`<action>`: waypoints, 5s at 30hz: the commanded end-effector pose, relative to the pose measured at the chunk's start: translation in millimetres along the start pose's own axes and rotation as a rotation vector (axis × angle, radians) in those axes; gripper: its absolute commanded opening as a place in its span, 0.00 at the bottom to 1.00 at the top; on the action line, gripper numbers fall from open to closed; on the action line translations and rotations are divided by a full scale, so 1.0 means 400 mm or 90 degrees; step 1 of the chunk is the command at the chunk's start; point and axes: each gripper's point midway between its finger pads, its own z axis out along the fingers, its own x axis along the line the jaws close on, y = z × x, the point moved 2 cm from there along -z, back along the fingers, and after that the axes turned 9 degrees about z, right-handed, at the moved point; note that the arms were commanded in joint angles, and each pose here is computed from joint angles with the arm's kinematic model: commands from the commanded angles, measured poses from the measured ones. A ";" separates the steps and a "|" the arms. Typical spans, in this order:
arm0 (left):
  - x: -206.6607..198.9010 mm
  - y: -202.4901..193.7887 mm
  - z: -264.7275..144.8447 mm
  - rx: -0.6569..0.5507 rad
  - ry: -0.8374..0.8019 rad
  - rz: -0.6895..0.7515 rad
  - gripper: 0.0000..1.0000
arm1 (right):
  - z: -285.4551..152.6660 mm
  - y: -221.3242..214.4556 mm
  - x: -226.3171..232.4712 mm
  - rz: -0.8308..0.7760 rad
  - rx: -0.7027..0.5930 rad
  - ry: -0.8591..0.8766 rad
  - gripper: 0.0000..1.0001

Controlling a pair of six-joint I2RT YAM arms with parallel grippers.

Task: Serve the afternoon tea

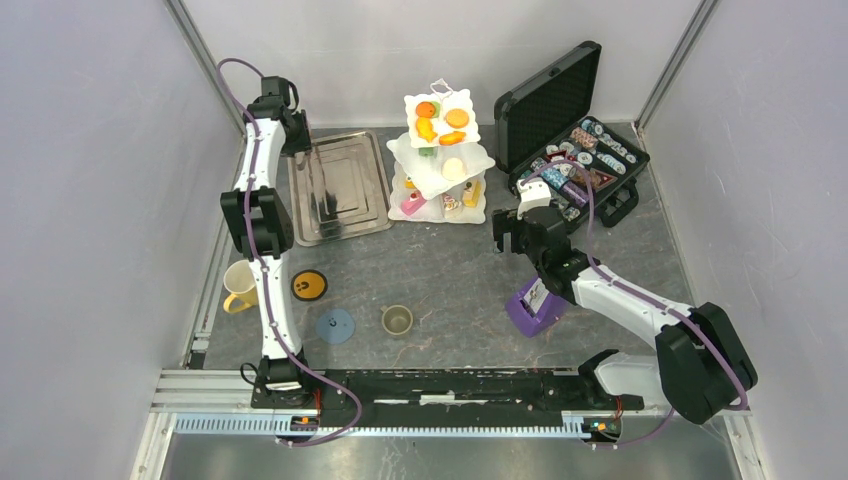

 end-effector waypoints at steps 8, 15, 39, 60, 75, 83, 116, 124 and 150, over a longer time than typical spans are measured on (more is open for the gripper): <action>0.030 0.062 0.011 -0.060 0.023 0.030 0.48 | 0.015 0.019 0.001 -0.003 -0.012 -0.008 0.98; 0.033 0.077 0.012 -0.074 0.029 0.027 0.48 | 0.021 0.015 0.000 -0.002 -0.007 -0.011 0.98; 0.057 0.074 0.034 -0.074 0.047 0.037 0.54 | 0.032 0.001 0.000 -0.004 0.006 -0.011 0.98; 0.040 0.075 0.067 -0.082 0.025 0.029 0.53 | 0.039 -0.009 -0.004 -0.004 0.014 -0.015 0.98; 0.037 0.078 0.070 -0.086 0.019 0.029 0.46 | 0.043 -0.011 -0.003 -0.004 0.018 -0.013 0.98; 0.045 0.108 0.024 -0.108 0.031 0.030 0.33 | 0.044 -0.013 -0.002 -0.001 0.019 -0.011 0.98; -0.230 -0.017 -0.698 -0.240 -0.230 -0.013 0.17 | 0.016 0.029 0.005 0.011 -0.008 0.003 0.98; -0.456 -0.097 -0.898 -0.321 -0.348 0.148 0.18 | 0.006 0.044 -0.002 0.008 -0.023 -0.005 0.98; -0.596 -0.089 -0.829 -0.277 -0.405 0.190 0.46 | 0.000 0.049 0.003 0.015 -0.034 0.006 0.98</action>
